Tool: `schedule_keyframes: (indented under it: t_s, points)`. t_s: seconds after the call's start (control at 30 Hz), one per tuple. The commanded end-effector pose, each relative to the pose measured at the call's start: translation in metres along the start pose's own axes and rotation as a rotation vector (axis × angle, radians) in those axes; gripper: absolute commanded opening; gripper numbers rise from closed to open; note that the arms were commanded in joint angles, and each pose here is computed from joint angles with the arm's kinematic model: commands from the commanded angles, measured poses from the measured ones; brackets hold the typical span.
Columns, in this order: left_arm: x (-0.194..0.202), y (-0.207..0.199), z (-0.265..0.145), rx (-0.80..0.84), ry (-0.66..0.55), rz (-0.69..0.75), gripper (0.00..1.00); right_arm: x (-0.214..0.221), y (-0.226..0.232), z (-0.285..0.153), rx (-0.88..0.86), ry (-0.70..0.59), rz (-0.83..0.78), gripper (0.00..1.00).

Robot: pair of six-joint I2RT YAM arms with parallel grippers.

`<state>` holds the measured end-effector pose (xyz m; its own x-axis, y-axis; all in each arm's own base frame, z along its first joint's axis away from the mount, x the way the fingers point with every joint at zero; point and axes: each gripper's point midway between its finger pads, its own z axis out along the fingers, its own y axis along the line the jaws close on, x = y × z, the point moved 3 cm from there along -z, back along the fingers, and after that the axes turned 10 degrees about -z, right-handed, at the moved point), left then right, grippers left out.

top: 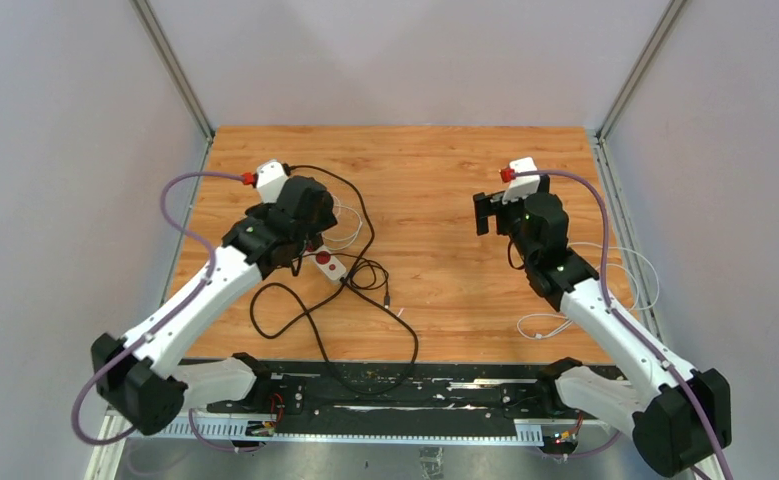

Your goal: Insert the plug

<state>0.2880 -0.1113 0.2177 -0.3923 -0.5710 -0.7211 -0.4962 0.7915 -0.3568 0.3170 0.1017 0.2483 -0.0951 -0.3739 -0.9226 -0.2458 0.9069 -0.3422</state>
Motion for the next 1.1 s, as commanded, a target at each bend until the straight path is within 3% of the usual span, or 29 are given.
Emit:
schedule_keyframes:
  t_s: [0.0, 0.2, 0.37, 0.63, 0.93, 1.07]
  points:
    - [-0.027, 0.009, -0.036, 0.103, -0.045, 0.061, 1.00, 0.004, 0.001, 0.006, -0.044, 0.114, 0.059, 1.00]
    - [-0.032, 0.019, -0.057, 0.187, -0.044, 0.099, 1.00, 0.006, 0.124, 0.012, -0.832, 0.150, 0.053, 0.87]
    - [-0.020, 0.031, -0.053, 0.184, -0.011, 0.083, 1.00, 0.009, 0.229, 0.013, -1.165, 0.119, -0.185, 0.84]
    - [0.005, 0.054, -0.027, 0.130, 0.087, 0.034, 1.00, 0.032, 0.310, 0.054, -1.375, 0.150, -0.225, 0.71]
    - [0.018, 0.057, -0.016, 0.146, 0.138, 0.013, 1.00, 0.062, 0.341, 0.083, -1.430, 0.166, -0.244, 0.67]
    - [0.025, 0.056, -0.011, 0.146, 0.163, 0.007, 1.00, 0.071, 0.351, 0.084, -1.471, 0.186, -0.209, 0.57]
